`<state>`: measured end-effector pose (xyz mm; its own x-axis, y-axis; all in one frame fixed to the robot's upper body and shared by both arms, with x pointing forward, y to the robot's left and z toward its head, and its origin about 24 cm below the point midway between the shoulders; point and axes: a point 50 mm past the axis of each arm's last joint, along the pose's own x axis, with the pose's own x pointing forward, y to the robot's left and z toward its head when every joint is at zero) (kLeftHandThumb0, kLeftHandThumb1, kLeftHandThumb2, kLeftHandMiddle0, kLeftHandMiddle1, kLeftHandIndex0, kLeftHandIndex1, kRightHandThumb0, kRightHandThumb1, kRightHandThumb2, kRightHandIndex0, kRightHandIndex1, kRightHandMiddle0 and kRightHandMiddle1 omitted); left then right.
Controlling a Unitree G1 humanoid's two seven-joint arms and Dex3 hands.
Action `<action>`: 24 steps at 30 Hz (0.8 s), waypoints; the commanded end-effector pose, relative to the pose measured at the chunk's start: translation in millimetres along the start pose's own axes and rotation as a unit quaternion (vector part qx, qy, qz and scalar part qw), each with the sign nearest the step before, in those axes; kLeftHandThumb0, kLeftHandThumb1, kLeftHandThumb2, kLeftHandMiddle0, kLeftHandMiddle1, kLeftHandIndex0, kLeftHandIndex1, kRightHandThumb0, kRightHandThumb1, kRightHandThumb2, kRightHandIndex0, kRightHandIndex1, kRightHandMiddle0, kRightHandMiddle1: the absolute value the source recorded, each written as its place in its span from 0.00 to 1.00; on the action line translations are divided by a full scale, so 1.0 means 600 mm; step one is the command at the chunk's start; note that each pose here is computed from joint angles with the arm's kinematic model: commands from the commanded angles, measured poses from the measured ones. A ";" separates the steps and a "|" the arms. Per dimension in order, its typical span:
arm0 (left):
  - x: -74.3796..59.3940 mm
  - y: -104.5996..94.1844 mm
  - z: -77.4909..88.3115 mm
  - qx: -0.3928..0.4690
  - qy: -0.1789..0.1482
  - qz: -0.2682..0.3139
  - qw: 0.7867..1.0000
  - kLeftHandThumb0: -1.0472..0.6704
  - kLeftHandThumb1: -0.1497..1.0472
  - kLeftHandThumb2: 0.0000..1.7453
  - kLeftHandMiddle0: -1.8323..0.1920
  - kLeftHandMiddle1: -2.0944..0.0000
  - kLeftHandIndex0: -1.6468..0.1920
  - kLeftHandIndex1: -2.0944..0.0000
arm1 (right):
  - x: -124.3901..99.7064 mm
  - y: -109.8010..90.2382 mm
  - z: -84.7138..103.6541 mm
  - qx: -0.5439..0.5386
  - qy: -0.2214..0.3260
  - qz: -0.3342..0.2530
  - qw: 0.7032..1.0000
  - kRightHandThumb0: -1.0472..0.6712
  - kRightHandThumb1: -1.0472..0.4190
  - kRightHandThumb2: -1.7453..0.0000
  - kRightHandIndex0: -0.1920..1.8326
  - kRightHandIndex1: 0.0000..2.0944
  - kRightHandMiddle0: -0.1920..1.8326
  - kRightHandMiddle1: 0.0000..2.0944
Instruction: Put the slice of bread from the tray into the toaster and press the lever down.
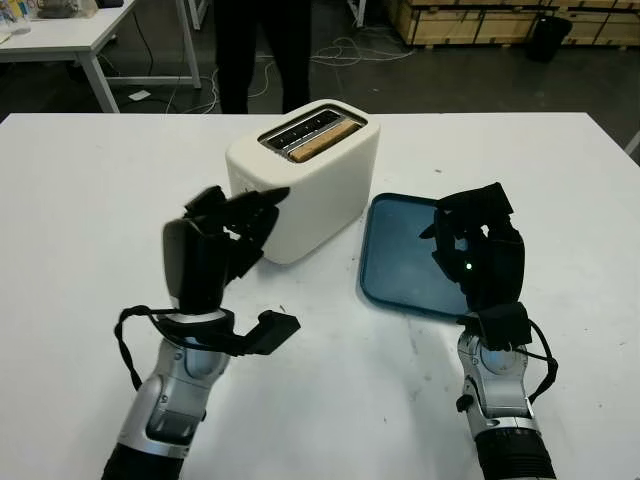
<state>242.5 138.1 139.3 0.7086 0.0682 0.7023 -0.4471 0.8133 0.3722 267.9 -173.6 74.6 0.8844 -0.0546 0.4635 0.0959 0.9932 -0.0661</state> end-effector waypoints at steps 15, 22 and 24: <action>-0.047 -0.021 -0.052 -0.161 0.164 0.029 0.973 0.37 0.89 0.26 0.61 0.36 0.58 0.55 | 0.013 0.003 -0.009 0.033 0.021 -0.037 0.999 0.43 0.09 0.73 0.40 0.83 0.31 0.72; -0.064 -0.031 -0.060 -0.152 0.179 0.037 0.971 0.32 0.89 0.22 0.62 0.18 0.61 0.33 | 0.019 -0.004 -0.006 0.030 0.021 -0.058 0.998 0.43 0.09 0.74 0.38 0.83 0.31 0.68; -0.062 -0.033 -0.058 -0.154 0.176 0.037 0.972 0.31 0.89 0.21 0.62 0.17 0.62 0.31 | 0.019 -0.005 -0.005 0.029 0.018 -0.060 0.998 0.43 0.09 0.74 0.38 0.83 0.33 0.65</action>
<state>244.5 141.2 84.8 0.8535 0.2842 0.4368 -0.3570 0.9295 0.0928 277.2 -176.3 73.4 0.8936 -0.1655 0.4173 0.1687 0.9852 0.0295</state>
